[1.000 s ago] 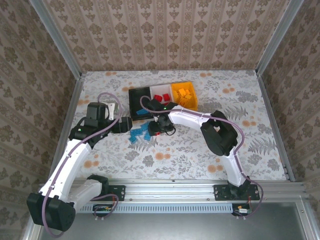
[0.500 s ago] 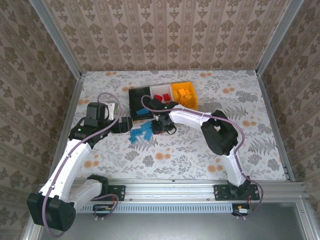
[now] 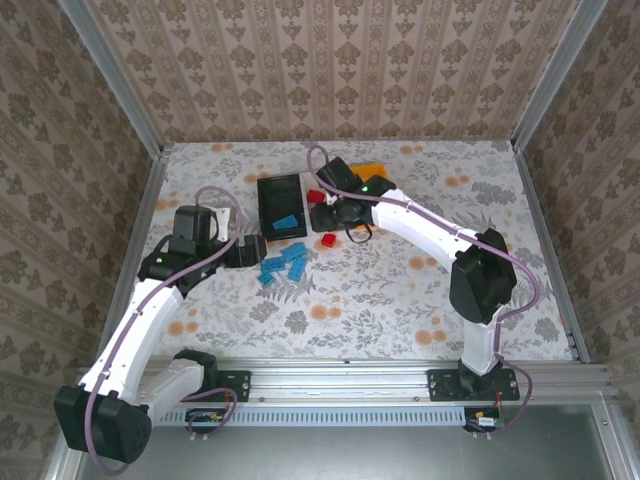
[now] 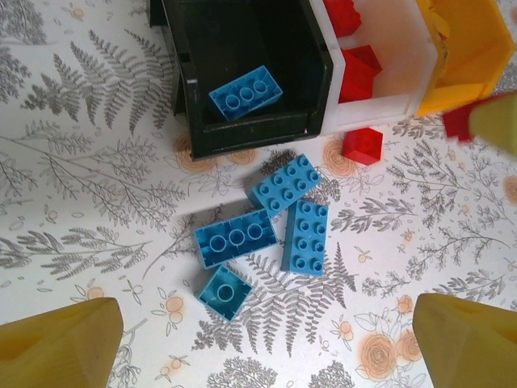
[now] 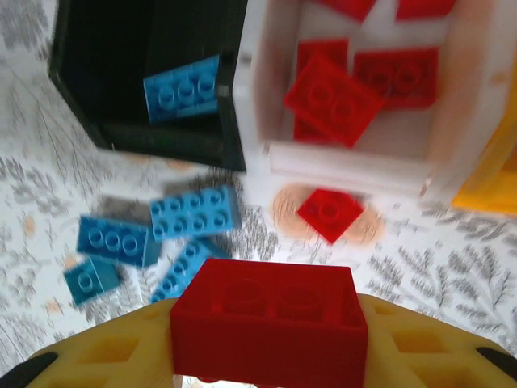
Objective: Sort the legos into containers by color
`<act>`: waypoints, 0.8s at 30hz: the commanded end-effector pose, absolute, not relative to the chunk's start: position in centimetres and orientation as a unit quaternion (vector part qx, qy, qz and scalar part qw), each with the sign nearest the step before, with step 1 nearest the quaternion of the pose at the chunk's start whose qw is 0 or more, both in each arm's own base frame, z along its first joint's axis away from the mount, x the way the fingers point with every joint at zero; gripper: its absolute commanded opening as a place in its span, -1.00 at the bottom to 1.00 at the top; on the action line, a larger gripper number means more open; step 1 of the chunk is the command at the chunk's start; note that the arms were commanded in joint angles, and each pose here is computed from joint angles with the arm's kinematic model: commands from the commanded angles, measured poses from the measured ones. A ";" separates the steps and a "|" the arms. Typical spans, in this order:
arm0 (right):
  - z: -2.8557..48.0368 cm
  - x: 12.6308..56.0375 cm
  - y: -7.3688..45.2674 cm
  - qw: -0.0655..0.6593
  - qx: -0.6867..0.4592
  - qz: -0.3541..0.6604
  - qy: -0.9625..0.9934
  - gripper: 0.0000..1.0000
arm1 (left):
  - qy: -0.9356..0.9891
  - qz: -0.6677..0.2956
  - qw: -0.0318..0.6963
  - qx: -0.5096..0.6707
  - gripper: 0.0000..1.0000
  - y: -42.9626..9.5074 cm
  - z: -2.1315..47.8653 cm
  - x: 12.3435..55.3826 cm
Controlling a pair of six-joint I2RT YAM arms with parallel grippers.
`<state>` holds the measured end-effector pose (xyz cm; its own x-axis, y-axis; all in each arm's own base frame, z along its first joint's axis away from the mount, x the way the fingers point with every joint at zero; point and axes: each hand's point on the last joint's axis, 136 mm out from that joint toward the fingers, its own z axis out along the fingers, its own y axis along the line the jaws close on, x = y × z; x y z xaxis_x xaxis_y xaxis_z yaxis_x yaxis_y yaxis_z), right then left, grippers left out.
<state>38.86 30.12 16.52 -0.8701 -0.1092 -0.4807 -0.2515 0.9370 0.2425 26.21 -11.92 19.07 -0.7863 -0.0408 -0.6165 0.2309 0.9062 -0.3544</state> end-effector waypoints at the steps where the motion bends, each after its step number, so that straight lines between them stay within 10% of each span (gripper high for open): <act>1: 17.2 42.1 29.9 0.259 -0.089 0.145 0.951 -0.10 | 0.926 -0.228 0.300 0.031 0.91 -11.9 18.3 24.8; 24: 13.7 52.7 31.5 0.268 -0.062 0.153 0.949 0.13 | 0.957 -0.168 0.216 -0.099 1.00 -9.3 9.5 20.9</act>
